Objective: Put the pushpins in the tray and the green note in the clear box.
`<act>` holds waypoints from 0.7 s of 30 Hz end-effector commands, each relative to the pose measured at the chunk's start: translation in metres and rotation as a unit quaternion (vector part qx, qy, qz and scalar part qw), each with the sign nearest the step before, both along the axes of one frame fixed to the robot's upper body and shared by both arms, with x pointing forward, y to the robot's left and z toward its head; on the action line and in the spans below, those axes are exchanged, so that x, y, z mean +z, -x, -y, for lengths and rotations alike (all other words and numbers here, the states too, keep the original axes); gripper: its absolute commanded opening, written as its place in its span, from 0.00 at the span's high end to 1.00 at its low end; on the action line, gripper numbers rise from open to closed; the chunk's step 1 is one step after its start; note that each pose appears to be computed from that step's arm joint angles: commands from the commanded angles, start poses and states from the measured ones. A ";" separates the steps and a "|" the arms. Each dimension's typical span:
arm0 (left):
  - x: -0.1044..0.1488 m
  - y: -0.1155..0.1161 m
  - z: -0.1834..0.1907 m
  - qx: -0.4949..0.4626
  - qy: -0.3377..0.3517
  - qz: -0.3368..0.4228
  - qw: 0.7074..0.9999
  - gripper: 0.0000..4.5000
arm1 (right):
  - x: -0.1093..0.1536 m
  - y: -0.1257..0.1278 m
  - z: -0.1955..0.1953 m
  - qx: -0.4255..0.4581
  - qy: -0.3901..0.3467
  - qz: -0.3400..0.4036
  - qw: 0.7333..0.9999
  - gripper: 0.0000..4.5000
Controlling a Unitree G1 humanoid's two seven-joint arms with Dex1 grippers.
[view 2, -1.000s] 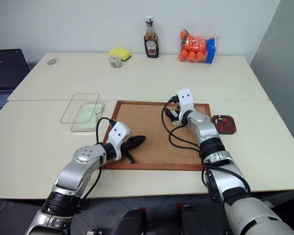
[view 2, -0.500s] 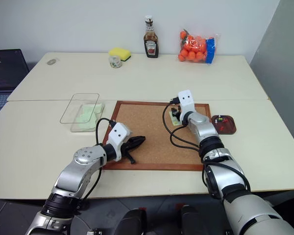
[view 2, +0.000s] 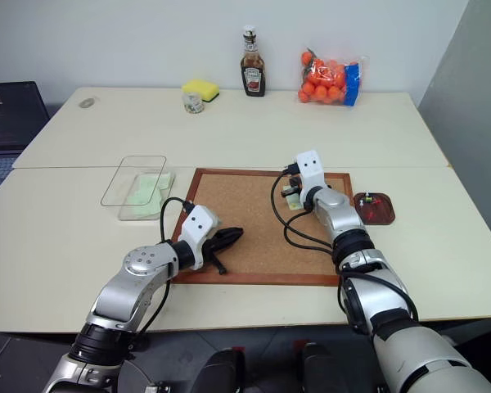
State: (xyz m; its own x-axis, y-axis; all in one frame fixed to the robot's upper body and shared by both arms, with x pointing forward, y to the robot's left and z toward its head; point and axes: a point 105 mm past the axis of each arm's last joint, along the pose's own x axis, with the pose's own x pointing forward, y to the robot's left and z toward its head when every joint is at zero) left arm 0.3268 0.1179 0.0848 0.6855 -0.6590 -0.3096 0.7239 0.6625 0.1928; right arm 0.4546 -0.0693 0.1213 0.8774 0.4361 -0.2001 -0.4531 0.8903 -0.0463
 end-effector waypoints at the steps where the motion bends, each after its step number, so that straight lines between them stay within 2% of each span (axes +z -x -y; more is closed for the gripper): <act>1: -0.023 0.010 0.002 -0.005 -0.019 -0.043 0.999 0.97 | 0.056 -0.004 -0.001 0.000 -0.048 0.097 0.994 0.98; 14: -0.025 0.014 0.003 -0.012 -0.019 -0.052 0.998 0.97 | 0.066 0.004 -0.001 -0.001 -0.068 0.123 0.990 0.98; 18: -0.025 0.014 0.006 -0.015 -0.016 -0.052 0.998 0.97 | 0.087 0.013 0.015 -0.021 -0.085 0.160 0.983 0.98; 21: -0.025 0.016 0.007 -0.018 -0.013 -0.052 0.998 0.97 | 0.099 0.030 0.030 -0.023 -0.089 0.179 0.979 0.98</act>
State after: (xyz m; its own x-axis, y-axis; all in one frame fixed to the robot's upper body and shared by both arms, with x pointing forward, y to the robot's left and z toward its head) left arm 0.3228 0.1153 0.0833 0.6774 -0.6634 -0.3179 0.7308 0.6564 0.1874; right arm 0.4371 -0.0869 0.1901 0.9071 0.4081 0.1034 -0.4075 0.9128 -0.0278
